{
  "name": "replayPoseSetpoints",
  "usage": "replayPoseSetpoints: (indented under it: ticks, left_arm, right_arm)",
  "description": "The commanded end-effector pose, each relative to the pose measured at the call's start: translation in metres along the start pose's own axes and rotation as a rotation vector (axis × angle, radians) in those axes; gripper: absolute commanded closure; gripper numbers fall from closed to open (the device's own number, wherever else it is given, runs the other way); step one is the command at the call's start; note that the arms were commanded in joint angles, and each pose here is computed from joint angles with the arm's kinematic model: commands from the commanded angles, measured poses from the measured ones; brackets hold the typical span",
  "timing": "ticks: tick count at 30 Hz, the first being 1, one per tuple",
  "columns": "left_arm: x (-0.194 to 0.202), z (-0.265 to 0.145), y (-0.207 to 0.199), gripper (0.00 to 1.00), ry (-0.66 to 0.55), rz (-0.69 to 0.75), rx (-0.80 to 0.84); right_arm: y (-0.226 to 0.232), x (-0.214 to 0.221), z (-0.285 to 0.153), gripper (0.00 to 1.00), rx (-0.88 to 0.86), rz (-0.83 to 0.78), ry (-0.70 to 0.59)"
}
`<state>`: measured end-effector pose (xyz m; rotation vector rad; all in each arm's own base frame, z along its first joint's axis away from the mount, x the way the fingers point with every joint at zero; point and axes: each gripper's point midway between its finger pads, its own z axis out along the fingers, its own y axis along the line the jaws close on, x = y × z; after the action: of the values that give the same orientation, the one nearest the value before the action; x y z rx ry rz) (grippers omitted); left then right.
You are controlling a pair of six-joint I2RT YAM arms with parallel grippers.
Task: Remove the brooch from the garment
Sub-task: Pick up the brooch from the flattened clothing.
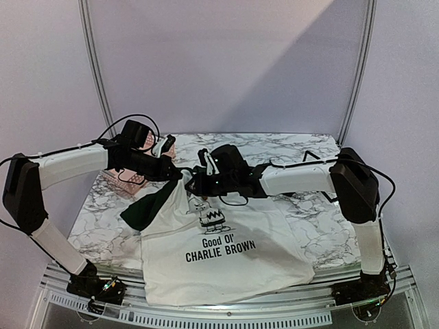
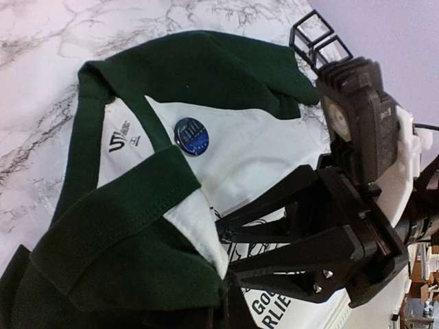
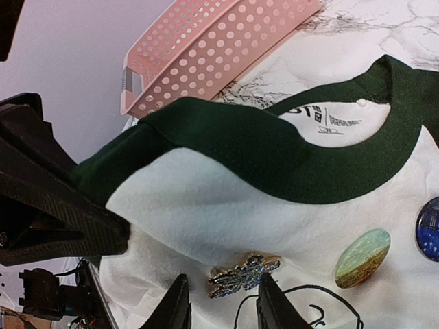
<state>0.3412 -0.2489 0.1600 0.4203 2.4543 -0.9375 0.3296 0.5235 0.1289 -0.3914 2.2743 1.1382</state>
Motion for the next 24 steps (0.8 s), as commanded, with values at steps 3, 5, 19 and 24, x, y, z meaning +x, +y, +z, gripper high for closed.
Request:
replayPoseSetpoints:
  ticks: [3,5,19,24]
  left_arm:
    - [0.002,0.002,0.004,1.00,0.000,-0.011,0.006]
    - [0.002,0.002,0.004,1.00,0.000,-0.010,0.009]
    - [0.002,0.003,0.004,1.00,0.005,-0.013,0.011]
    - [0.003,0.004,0.004,1.00,0.006,-0.014,0.011]
  right_arm:
    - [-0.005,0.004,0.010,0.68,0.019,0.010,0.011]
    - [-0.003,0.003,0.012,0.68,0.010,0.008,0.014]
    - [-0.006,0.007,0.023,0.70,0.014,0.010,0.032]
    - [-0.012,0.009,0.025,0.74,0.038,0.021,0.034]
